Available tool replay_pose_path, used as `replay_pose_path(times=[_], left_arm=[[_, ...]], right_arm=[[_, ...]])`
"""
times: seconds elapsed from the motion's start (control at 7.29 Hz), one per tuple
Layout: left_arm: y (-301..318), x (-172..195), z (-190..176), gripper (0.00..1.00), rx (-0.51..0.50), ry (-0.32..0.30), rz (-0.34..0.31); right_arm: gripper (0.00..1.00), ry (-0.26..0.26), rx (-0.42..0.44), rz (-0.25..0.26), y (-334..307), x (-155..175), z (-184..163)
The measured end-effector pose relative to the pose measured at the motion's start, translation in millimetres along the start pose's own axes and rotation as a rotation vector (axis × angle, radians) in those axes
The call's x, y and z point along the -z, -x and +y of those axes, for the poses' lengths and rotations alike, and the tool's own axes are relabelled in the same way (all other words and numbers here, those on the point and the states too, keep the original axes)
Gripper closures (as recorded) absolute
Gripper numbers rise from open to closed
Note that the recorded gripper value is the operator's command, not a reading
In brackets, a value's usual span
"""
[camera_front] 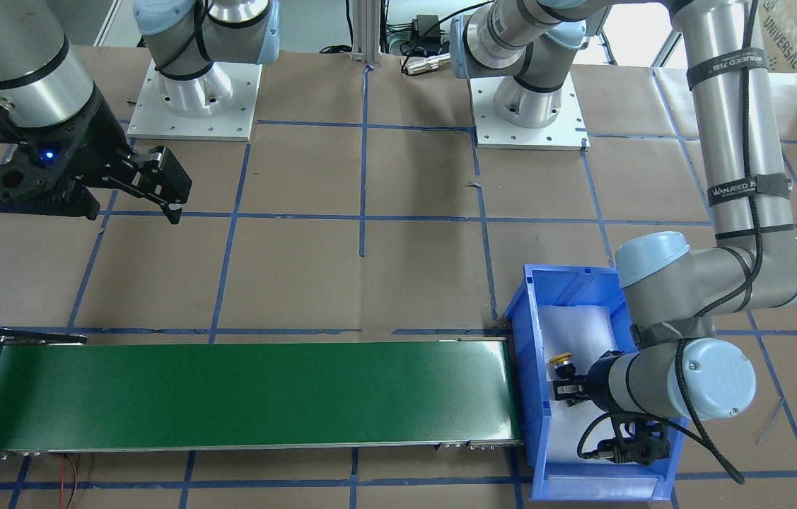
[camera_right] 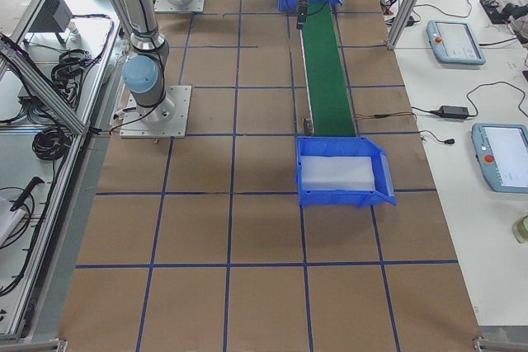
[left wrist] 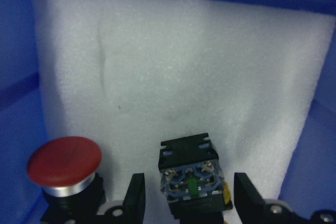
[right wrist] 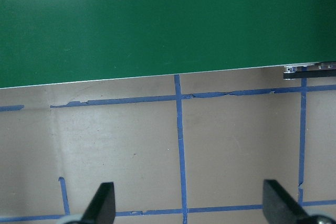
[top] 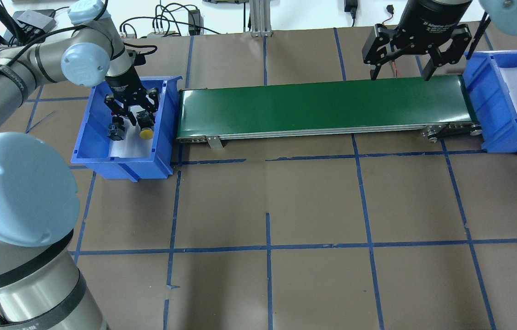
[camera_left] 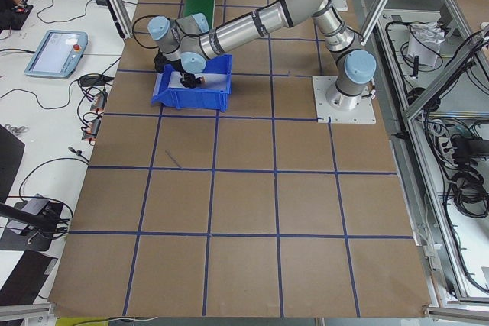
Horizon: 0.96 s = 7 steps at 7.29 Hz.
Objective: Transport two buttons from left to right
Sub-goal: 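Lift the yellow button with the left gripper and place it on the conveyor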
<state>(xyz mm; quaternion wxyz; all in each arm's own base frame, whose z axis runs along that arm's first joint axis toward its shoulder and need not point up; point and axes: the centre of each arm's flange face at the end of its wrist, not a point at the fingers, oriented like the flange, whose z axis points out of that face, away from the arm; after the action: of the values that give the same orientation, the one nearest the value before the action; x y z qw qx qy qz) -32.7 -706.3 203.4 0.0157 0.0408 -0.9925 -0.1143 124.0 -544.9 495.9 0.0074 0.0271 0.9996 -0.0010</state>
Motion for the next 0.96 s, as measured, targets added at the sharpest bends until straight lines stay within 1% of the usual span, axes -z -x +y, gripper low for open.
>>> replay_pose_path(times=[0.14,0.27,0.41,0.55,0.69,0.82,0.96], left_arm=[[-1,-1,-2,0.79,-0.002,-0.006,-0.003],[-1,4,-2,0.79,-0.005,-0.018,-0.008],[-2,17,0,0.77,-0.009,-0.039,-0.013],[-6,44,6,0.76,-0.016,-0.079,-0.016],[-14,93,29,0.76,-0.027,-0.126,-0.016],[-29,142,62,0.76,-0.044,-0.161,-0.011],[-60,176,93,0.76,-0.076,-0.194,-0.005]], right_arm=[[0.01,0.000,0.000,0.000,0,0,0],[0.00,0.000,-0.005,-0.001,0,0,0],[0.00,0.000,-0.015,-0.003,0,0,0],[0.00,0.001,-0.025,-0.004,-1,0,0],[0.00,0.003,-0.032,-0.005,-4,-1,-1],[0.00,0.005,-0.038,-0.006,-8,-1,-2],[0.00,0.008,-0.044,-0.004,-14,-2,-3]])
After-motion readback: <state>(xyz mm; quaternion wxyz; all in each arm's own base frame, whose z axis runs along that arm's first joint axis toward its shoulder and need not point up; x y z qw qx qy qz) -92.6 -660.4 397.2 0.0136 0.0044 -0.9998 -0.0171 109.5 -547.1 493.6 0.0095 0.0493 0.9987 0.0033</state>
